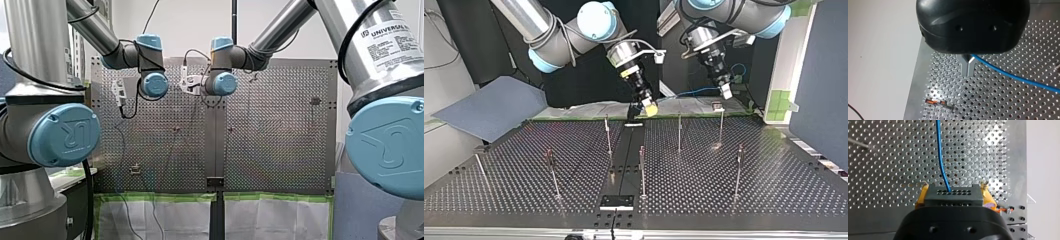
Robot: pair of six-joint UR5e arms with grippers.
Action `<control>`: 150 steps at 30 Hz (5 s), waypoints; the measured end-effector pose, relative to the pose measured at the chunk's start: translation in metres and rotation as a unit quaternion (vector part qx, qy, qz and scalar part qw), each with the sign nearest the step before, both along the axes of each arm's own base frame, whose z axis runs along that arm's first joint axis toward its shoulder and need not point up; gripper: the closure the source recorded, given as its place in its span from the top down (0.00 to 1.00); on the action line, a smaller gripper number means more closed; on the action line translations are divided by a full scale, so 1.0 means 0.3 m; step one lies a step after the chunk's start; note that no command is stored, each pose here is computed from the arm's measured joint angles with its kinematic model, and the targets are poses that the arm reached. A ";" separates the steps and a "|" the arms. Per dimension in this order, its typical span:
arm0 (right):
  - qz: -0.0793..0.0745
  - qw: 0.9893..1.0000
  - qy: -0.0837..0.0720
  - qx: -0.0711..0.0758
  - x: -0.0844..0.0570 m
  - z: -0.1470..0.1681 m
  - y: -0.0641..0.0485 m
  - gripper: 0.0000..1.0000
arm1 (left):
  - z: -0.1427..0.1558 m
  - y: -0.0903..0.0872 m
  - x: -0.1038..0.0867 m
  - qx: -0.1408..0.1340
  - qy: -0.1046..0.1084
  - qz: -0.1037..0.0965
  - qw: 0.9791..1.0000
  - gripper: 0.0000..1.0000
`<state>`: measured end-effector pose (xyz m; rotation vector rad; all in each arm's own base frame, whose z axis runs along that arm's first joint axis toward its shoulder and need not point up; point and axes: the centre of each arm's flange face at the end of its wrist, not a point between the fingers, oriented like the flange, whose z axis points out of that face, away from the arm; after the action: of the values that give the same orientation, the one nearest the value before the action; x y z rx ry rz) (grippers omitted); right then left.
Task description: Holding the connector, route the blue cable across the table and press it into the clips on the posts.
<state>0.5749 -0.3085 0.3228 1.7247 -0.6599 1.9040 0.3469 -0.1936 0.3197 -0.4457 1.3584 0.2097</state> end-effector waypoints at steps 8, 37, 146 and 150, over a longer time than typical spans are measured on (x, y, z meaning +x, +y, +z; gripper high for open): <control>0.010 1.000 -0.013 0.002 0.042 0.090 0.001 0.00 | 0.007 0.056 0.048 -0.001 -0.003 -0.002 1.000 0.00; 0.031 0.998 -0.041 0.022 0.227 0.180 -0.096 0.00 | 0.132 0.288 0.334 -0.009 -0.050 0.004 0.999 0.00; -0.023 0.997 -0.051 0.043 0.326 0.223 -0.259 0.00 | 0.105 0.387 0.371 -0.122 0.032 -0.077 0.989 1.00; -0.025 0.998 -0.048 0.046 0.325 0.219 -0.257 0.00 | 0.099 0.369 0.322 -0.129 0.045 -0.092 0.986 1.00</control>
<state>0.6724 -0.3856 0.3886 1.6640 -0.8298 1.9591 0.4436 -0.0829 0.3496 -0.5283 1.5140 -0.1019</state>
